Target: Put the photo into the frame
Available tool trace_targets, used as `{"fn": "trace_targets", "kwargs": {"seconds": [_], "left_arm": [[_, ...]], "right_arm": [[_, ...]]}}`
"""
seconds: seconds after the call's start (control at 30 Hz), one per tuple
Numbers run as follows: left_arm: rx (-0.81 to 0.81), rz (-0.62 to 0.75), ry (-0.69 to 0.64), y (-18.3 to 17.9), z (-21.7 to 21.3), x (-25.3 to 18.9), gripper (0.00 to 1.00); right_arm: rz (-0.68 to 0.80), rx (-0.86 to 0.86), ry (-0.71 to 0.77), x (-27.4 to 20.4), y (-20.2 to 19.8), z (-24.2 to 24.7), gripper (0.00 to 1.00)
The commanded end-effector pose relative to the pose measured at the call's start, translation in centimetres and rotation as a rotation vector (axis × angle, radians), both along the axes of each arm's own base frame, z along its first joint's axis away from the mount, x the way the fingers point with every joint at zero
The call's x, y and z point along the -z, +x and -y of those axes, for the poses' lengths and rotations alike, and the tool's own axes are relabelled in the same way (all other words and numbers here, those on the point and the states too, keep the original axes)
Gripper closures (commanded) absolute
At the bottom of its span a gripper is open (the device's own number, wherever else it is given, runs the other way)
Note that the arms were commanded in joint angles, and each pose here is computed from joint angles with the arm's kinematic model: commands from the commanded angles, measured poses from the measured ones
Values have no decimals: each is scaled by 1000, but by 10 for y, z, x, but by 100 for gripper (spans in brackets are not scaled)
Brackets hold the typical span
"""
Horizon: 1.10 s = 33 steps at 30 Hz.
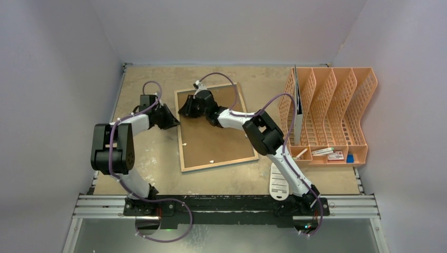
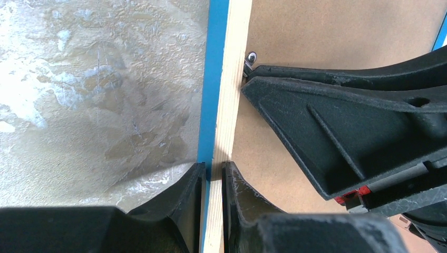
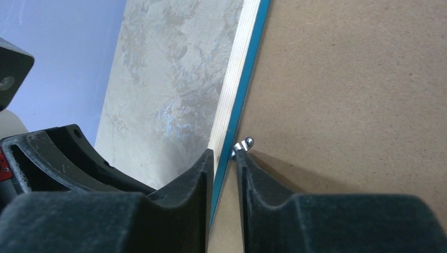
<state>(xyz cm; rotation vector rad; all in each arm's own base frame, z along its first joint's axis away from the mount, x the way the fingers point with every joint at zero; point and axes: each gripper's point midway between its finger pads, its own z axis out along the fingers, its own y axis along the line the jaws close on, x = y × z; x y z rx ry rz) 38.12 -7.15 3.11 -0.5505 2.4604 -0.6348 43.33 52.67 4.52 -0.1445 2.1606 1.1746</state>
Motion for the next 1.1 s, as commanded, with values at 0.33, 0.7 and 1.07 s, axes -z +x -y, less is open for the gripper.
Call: {"fn": "trace_targets", "kwargs": {"seconds": [0.33, 0.7, 1.07], "left_arm": [[-58, -122, 99, -11, -16, 30, 84], [-37, -119, 67, -10, -10, 32, 84], [0, -162, 51, -27, 11, 41, 91]], "right_arm": [[-86, 91, -79, 33, -4, 12, 99], [-16, 98, -190, 54, 0, 21, 100], [141, 226, -352, 40, 13, 32, 100]]}}
